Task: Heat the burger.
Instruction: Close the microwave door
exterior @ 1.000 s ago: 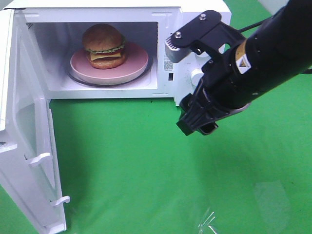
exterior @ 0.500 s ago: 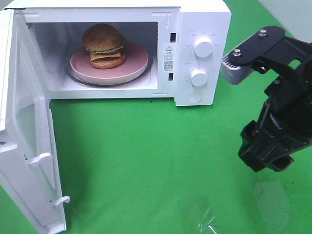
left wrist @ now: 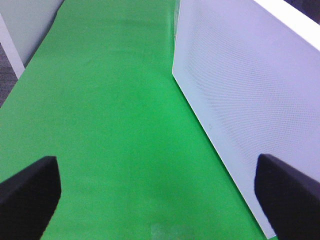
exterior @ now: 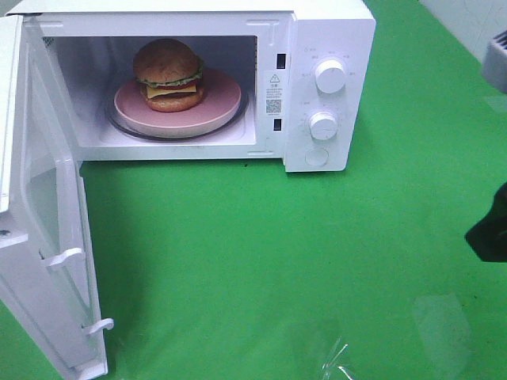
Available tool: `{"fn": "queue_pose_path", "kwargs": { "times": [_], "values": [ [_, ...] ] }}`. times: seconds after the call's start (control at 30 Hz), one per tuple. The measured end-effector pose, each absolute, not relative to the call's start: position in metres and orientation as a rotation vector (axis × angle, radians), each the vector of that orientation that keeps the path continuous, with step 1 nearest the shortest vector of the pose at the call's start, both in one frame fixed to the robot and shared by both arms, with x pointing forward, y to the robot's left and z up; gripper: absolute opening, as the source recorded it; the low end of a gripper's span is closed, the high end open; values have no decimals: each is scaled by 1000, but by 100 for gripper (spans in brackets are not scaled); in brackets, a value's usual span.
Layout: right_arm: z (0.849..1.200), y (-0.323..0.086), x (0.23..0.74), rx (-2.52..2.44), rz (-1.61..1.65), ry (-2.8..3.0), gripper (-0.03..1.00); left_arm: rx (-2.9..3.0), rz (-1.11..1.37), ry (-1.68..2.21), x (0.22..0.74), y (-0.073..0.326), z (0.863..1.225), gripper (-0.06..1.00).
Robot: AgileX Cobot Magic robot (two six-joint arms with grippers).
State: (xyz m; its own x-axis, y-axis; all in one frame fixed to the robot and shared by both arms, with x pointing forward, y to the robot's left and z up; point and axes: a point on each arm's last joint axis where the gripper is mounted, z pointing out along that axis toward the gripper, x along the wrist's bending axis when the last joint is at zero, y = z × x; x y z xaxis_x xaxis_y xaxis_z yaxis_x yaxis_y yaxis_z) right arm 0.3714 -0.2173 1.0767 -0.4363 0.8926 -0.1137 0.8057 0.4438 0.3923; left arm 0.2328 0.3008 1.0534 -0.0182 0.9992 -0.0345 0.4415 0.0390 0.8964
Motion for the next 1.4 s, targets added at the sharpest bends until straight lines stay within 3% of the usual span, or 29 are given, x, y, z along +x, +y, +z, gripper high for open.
{"fn": "queue_pose_path", "kwargs": {
  "times": [0.13, 0.43, 1.0, 1.4],
  "values": [
    [1063, -255, 360, 1661, 372, 2237, 70, 1502, 936, 1563, 233, 301, 1053, 97],
    [1048, -295, 315, 1839, 473, 1949, 70, 1502, 936, 1563, 233, 301, 1053, 97],
    [1052, -310, 233, 1727, 901, 1424, 70, 1502, 936, 1563, 233, 301, 1053, 97],
    [1052, -310, 229, 1722, 909, 1392, 70, 1502, 936, 1563, 233, 301, 1053, 97]
  ]
}}
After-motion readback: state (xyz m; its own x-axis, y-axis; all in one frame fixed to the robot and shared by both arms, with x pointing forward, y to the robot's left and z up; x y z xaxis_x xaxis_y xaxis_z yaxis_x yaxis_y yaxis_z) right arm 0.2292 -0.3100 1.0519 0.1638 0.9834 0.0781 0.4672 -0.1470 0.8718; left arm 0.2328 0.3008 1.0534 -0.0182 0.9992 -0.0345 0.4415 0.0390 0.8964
